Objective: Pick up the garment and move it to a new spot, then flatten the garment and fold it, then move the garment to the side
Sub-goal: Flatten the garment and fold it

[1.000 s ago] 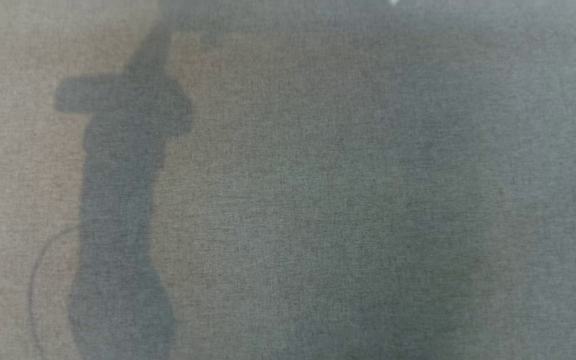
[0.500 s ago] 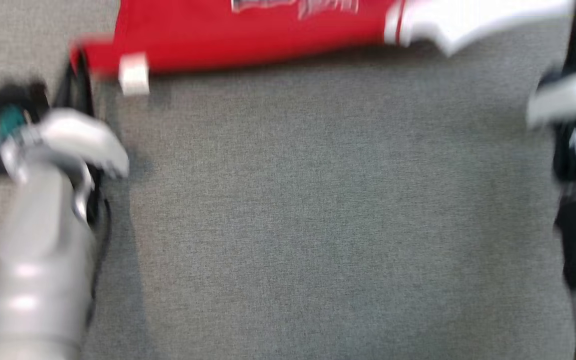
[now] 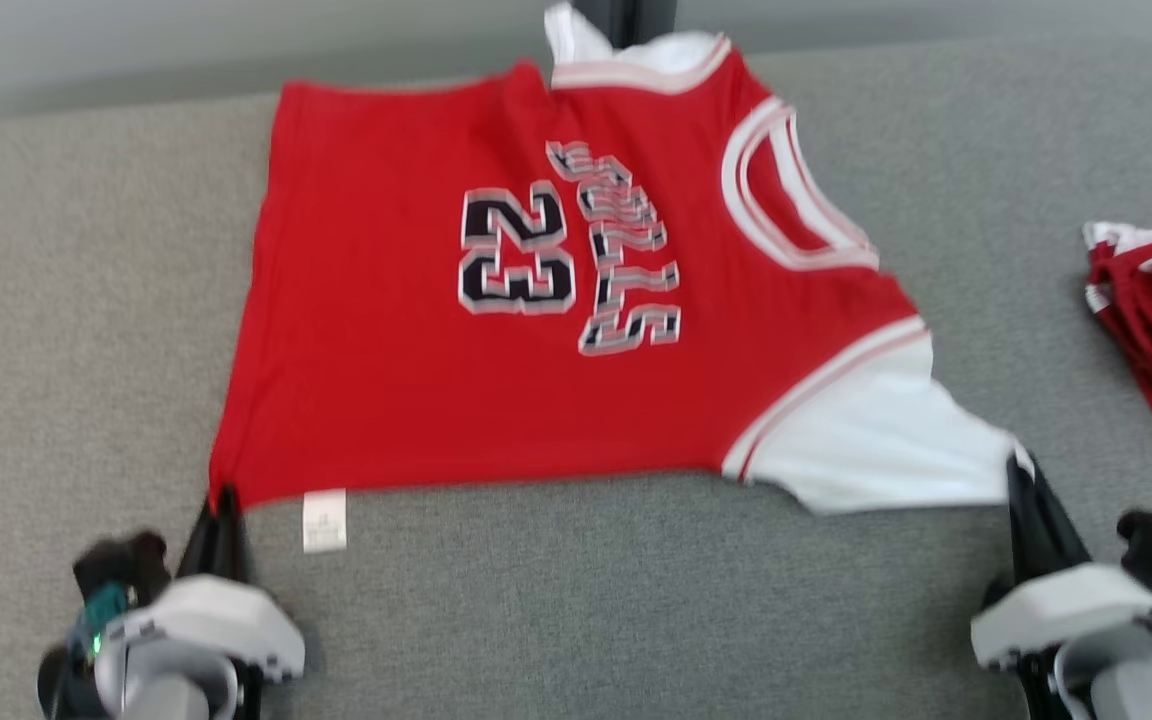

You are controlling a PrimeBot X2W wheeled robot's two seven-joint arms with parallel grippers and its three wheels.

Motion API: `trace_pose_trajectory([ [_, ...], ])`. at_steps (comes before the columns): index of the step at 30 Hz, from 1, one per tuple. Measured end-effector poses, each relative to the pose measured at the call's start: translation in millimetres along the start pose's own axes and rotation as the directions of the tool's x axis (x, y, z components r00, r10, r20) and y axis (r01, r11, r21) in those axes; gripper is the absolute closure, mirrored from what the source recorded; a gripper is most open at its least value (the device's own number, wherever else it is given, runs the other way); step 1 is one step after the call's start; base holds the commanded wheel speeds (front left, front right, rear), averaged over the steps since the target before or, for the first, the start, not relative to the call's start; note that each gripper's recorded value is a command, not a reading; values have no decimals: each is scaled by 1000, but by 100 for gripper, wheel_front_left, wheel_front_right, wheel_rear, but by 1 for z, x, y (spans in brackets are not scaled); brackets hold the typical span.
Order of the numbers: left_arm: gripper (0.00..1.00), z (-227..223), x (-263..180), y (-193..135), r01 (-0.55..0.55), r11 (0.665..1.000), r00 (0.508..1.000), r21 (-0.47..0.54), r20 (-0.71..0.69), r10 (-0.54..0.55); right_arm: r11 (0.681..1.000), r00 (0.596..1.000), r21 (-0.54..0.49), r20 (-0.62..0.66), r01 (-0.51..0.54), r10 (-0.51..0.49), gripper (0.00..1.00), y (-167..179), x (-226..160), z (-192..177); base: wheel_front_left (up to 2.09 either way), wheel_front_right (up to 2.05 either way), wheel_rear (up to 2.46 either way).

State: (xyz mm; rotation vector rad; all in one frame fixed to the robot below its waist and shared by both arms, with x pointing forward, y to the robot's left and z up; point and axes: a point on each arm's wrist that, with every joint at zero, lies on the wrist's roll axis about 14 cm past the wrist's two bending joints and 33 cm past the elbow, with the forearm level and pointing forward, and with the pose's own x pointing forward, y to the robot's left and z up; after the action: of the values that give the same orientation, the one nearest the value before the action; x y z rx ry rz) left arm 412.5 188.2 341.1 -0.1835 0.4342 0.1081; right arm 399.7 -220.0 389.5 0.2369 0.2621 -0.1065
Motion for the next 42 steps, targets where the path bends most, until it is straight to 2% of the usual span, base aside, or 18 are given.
trace_pose_trajectory([
  [6, 100, -26, -58, 25, -59, 997, 998, -40, -29, 57, 998, 997, -37, -69, -44, 41, 100, 8, -57, -28, 0, 0, 0],
  [10, 100, -44, -93, 32, -51, 999, 997, -13, -51, 50, 999, 995, -25, -93, -39, 37, 100, 5, -93, -45, 0, 0, 0],
  [20, 100, -51, -128, 39, -61, 998, 998, -34, -24, 61, 998, 998, -6, -39, -57, 57, 100, 10, -115, -38, 0, 0, 0],
  [25, 100, -26, -120, 26, -16, 999, 998, -39, 52, 18, 998, 996, 1, 53, -68, 68, 100, 15, -103, -7, 0, 0, 0],
  [32, 100, 31, -86, -11, 97, 995, 979, 9, 180, -97, 991, 969, -23, 206, -134, 136, 100, 43, -57, 57, 0, 0, 0],
  [37, 100, 55, -56, -28, 128, 991, 970, 40, 201, -134, 983, 964, -92, 201, -158, 174, 100, 54, -18, 72, 0, 0, 0],
  [42, 100, 56, -27, -34, 125, 990, 978, 63, 161, -133, 969, 967, -146, 132, -198, 217, 100, 71, 15, 60, 0, 0, 0],
])
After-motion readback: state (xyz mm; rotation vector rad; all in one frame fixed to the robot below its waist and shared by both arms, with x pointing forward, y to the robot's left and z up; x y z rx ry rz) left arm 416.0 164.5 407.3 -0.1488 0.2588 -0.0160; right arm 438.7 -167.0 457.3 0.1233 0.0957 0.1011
